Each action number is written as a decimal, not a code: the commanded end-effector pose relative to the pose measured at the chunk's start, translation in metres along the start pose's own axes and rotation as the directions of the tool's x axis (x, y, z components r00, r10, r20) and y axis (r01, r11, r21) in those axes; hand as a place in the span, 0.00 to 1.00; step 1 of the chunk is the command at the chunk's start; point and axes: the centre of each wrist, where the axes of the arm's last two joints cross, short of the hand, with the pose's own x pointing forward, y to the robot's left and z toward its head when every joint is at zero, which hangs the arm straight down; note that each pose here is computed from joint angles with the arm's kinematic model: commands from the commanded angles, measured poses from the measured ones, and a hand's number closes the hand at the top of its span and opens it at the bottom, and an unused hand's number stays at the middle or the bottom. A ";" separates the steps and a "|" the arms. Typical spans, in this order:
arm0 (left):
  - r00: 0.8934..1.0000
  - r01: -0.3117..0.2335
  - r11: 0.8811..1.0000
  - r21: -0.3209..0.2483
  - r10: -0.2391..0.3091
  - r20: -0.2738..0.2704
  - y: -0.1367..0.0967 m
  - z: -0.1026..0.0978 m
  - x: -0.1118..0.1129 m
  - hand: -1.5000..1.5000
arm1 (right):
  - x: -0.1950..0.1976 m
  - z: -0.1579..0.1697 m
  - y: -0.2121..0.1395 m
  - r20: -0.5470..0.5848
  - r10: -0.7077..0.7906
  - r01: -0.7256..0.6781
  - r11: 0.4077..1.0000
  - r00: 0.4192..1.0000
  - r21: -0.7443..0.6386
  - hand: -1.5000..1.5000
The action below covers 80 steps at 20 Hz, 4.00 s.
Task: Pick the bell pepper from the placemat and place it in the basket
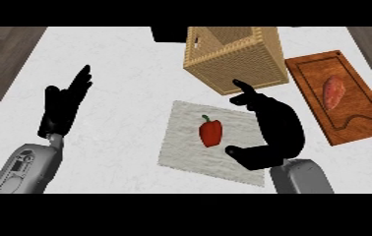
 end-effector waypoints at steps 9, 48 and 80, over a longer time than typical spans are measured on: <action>0.997 0.009 1.000 0.028 -0.007 -0.075 -0.002 0.009 -0.012 0.50 | 0.057 -0.012 -0.051 -0.203 0.798 -0.729 0.602 0.568 0.327 0.00; 0.999 0.009 1.000 0.011 -0.008 -0.051 -0.002 0.006 0.034 0.50 | 0.013 -0.020 -0.011 -0.333 0.817 -0.513 0.561 0.471 0.650 0.00; 0.998 0.005 1.000 0.007 -0.005 -0.056 -0.021 0.016 0.006 0.50 | -0.065 0.007 0.025 -0.374 0.813 -0.457 0.566 0.445 0.686 0.00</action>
